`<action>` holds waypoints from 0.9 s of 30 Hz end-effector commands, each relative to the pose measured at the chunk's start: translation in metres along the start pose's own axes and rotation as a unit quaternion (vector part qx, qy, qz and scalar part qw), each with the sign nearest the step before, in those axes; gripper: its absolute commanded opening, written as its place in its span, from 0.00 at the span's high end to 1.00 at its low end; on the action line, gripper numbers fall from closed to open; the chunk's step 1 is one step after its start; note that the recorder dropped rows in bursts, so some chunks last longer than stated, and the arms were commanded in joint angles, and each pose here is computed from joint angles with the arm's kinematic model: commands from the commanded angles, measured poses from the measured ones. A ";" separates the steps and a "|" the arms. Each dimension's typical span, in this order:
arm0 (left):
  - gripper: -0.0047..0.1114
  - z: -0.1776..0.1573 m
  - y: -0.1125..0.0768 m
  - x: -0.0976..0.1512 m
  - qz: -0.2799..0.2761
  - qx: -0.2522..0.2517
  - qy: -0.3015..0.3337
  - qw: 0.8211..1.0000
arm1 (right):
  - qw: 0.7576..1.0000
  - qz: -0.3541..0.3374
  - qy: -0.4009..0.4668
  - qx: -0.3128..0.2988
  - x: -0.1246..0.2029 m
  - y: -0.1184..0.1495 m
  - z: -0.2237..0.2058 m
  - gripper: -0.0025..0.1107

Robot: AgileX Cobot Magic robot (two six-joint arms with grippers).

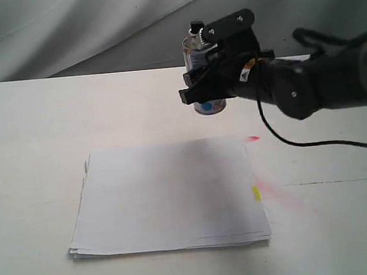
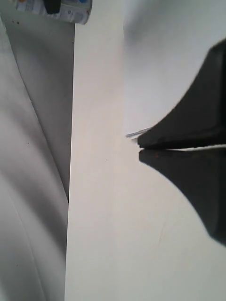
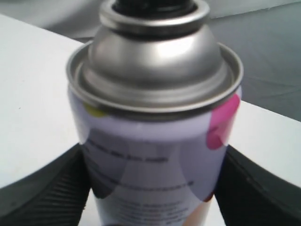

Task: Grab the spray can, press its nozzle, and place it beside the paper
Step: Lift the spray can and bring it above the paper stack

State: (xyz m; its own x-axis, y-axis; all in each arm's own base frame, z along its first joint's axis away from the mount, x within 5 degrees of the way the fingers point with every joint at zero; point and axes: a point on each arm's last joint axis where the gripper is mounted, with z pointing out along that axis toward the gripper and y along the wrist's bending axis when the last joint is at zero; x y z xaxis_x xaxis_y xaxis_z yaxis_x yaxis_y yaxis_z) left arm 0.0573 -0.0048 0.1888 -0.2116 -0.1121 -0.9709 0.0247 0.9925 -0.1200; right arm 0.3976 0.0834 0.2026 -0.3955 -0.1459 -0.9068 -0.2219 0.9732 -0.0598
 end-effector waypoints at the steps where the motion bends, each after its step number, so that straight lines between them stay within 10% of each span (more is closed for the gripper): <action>1: 0.96 0.000 0.000 0.001 0.001 0.002 -0.003 1.000 | 0.997 -0.043 0.056 -0.012 -0.031 -0.001 -0.048 0.98; 12: 0.96 0.000 0.000 0.001 0.001 0.002 -0.003 1.000 | 0.968 -0.138 0.201 -0.065 -0.039 0.022 -0.118 0.98; 27: 0.96 0.000 0.000 0.001 0.001 0.002 -0.003 1.000 | 0.868 -0.475 0.143 -0.005 0.015 0.104 -0.074 0.98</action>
State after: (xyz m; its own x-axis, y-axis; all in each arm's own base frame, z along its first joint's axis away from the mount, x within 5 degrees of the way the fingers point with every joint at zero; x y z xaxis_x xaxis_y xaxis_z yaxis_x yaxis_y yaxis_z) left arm 0.0573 -0.0048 0.1888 -0.2116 -0.1121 -0.9709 0.0247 0.9925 -0.1200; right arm 0.3008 0.1643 0.2209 -0.2597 -0.9005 -0.3488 -0.5824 0.4342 -0.6873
